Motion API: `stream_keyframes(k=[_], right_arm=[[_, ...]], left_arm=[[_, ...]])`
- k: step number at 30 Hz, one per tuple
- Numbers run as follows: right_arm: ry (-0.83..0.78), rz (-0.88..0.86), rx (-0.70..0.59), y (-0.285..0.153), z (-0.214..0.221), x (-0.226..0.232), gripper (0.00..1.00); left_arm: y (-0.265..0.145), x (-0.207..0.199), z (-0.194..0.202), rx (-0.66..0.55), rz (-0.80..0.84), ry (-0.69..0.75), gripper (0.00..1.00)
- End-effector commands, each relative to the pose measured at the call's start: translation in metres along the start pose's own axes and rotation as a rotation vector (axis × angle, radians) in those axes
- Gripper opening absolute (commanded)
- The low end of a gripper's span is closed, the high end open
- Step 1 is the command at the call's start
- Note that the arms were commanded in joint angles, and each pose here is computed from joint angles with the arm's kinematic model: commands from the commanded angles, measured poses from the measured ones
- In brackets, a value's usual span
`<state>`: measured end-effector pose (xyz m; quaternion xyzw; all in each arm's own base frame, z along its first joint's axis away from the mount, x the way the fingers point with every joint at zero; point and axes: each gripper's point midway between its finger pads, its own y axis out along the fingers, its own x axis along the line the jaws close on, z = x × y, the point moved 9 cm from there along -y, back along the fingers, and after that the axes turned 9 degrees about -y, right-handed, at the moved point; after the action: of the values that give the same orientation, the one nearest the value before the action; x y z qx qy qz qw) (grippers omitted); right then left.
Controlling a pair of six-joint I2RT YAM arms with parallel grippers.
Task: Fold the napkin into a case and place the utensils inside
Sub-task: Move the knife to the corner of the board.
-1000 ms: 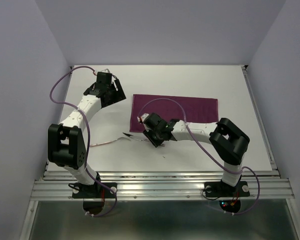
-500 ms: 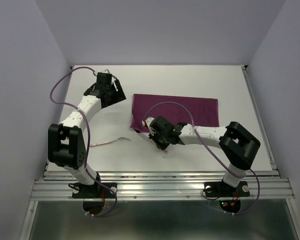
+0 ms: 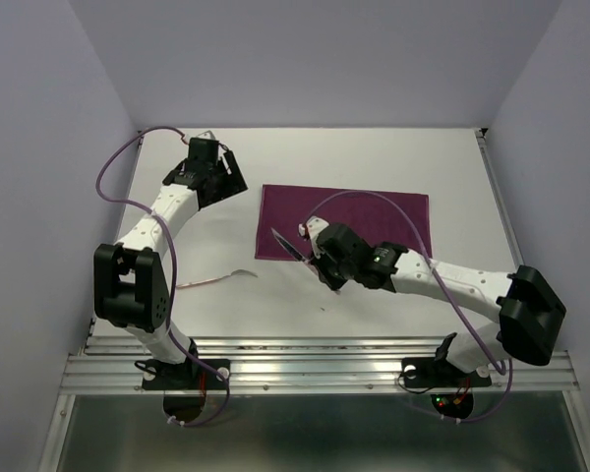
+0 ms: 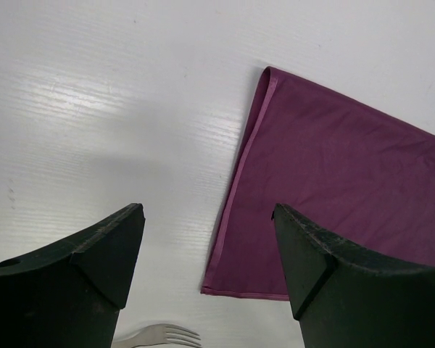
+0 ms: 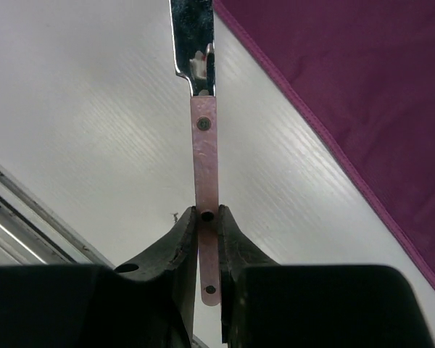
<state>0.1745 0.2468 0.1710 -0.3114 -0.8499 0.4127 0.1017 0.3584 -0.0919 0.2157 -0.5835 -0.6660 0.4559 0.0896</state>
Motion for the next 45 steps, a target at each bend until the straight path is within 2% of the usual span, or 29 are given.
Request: stream_keyframes(k=[1, 6, 10, 14, 18, 26, 33, 37, 38, 41, 43, 45], right_arm=[[0.112, 0.215, -0.043, -0.006, -0.005, -0.018, 0.01], [0.318, 0.383, -0.02, -0.002, -0.004, -0.073, 0.01], [0.475, 0.541, -0.034, -0.015, 0.003, -0.127, 0.01], [0.674, 0.736, -0.01, -0.038, 0.034, -0.193, 0.01], [0.847, 0.827, 0.059, -0.053, 0.072, -0.227, 0.01], [1.104, 0.874, 0.173, -0.058, 0.139, -0.239, 0.01], [1.233, 0.887, 0.276, -0.044, 0.174, -0.232, 0.02], [1.255, 0.904, 0.328, -0.037, 0.183, -0.23, 0.14], [1.256, 0.905, 0.333, -0.036, 0.184, -0.229, 0.26], [1.259, 0.902, 0.339, -0.034, 0.185, -0.229, 0.44], [1.248, 0.893, 0.317, -0.036, 0.182, -0.231, 0.48], [1.239, 0.873, 0.249, -0.043, 0.171, -0.234, 0.58]], left_arm=[[-0.005, -0.008, -0.014, -0.036, 0.023, -0.015, 0.83], [-0.003, -0.012, -0.012, -0.009, 0.047, -0.016, 0.81], [-0.005, -0.02, -0.007, 0.006, 0.083, 0.006, 0.81], [0.004, -0.042, 0.014, 0.099, 0.177, 0.049, 0.81], [0.018, -0.072, 0.042, 0.183, 0.241, 0.106, 0.81], [0.067, -0.096, 0.089, 0.332, 0.247, 0.168, 0.81], [0.095, -0.077, 0.104, 0.358, 0.112, 0.175, 0.8], [0.102, -0.059, 0.112, 0.361, 0.007, 0.178, 0.81], [0.101, -0.057, 0.112, 0.353, -0.001, 0.175, 0.8], [0.099, -0.048, 0.117, 0.365, -0.019, 0.168, 0.81], [0.098, -0.044, 0.119, 0.363, -0.028, 0.167, 0.81], [0.095, -0.042, 0.117, 0.353, -0.035, 0.167, 0.81]])
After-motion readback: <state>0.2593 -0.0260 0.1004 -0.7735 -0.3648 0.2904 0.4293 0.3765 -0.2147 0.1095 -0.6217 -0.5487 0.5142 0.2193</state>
